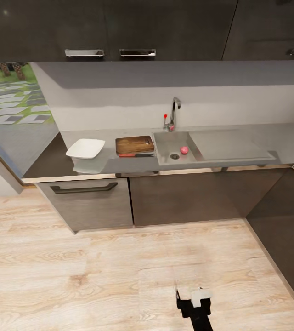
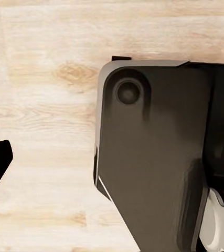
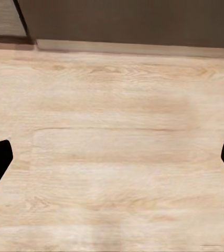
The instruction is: In the kitchen, take the Vidalia onion out of the sink, dice it on the chopping board with the paring knife, put the diced onion into the bowl on the countertop, then place both the paring knife and the chopping board into the sink.
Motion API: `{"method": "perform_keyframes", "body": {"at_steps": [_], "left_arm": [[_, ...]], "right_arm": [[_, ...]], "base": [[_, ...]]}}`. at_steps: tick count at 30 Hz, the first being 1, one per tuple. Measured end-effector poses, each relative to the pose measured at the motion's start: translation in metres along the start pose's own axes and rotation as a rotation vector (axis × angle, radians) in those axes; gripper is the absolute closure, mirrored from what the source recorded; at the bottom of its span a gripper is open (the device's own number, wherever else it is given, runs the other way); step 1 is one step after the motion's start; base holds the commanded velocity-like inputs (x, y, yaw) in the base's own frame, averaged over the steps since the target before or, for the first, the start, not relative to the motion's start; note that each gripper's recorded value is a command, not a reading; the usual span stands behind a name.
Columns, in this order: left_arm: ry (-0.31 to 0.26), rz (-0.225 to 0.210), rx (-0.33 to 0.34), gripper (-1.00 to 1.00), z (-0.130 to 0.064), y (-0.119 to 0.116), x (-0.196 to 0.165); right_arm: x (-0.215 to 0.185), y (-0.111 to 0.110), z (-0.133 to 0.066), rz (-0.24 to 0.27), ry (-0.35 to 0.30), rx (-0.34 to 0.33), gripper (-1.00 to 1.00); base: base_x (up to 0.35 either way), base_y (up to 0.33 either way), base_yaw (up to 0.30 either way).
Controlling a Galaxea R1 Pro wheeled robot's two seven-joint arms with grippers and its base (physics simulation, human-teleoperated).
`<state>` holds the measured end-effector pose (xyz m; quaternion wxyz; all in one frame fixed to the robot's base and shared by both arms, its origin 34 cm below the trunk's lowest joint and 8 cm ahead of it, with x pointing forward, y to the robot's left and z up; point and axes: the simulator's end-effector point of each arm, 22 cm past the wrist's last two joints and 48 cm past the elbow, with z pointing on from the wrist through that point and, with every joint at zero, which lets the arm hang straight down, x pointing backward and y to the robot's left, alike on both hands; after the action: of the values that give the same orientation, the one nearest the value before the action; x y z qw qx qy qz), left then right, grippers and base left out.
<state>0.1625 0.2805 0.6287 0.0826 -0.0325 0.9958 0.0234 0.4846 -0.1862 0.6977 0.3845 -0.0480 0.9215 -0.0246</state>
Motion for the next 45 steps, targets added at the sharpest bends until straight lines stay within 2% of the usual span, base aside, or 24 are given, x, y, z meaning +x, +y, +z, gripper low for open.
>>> {"method": "perform_keyframes", "body": {"at_steps": [3, 5, 9, 10, 13, 16, 21, 28, 30, 38, 45], "left_arm": [[-0.003, 0.006, -0.009, -1.0, 0.0, 0.008, -0.002], [0.0, 0.009, -0.014, -1.0, 0.001, 0.013, -0.001], [0.014, 0.011, -0.019, -1.0, 0.0, 0.016, 0.006], [0.015, 0.012, -0.019, -1.0, 0.0, 0.017, 0.007], [0.021, 0.013, -0.021, -1.0, 0.0, 0.018, 0.009], [0.022, 0.013, -0.022, -1.0, 0.0, 0.019, 0.01], [0.035, 0.014, -0.023, -1.0, -0.001, 0.02, 0.016], [0.042, 0.015, -0.023, -1.0, -0.001, 0.02, 0.02], [0.043, 0.015, -0.023, -1.0, -0.001, 0.02, 0.02], [0.049, 0.017, -0.023, -1.0, -0.001, 0.02, 0.023], [0.05, 0.016, -0.022, -1.0, -0.001, 0.019, 0.024]], "right_arm": [[0.041, -0.002, -0.014, -0.026, 0.061, -0.031, -1.0], [0.076, -0.003, -0.027, -0.052, 0.113, -0.075, -1.0], [0.118, -0.006, -0.045, -0.095, 0.176, -0.149, -1.0], [0.124, -0.006, -0.048, -0.101, 0.185, -0.163, -1.0], [0.154, 0.005, -0.069, -0.112, 0.237, -0.262, -1.0], [0.169, 0.011, -0.082, -0.109, 0.263, -0.304, -1.0], [0.183, 0.009, -0.092, -0.113, 0.287, -0.309, -1.0], [0.187, 0.008, -0.095, -0.117, 0.296, -0.307, -1.0], [0.193, 0.005, -0.096, -0.128, 0.326, -0.304, -1.0], [0.198, -0.008, -0.094, -0.151, 0.34, -0.283, -1.0], [0.198, -0.006, -0.094, -0.153, 0.338, -0.285, -1.0]], "base": [[0.0, 0.0, 0.0], [0.0, 0.0, 0.0], [0.0, 0.0, 0.0], [0.0, 0.0, 0.0], [0.0, 0.0, 0.0], [0.0, 0.0, 0.0], [0.0, 0.0, 0.0], [0.0, 0.0, 0.0], [0.0, 0.0, 0.0], [0.0, 0.0, 0.0], [0.0, 0.0, 0.0]]}}
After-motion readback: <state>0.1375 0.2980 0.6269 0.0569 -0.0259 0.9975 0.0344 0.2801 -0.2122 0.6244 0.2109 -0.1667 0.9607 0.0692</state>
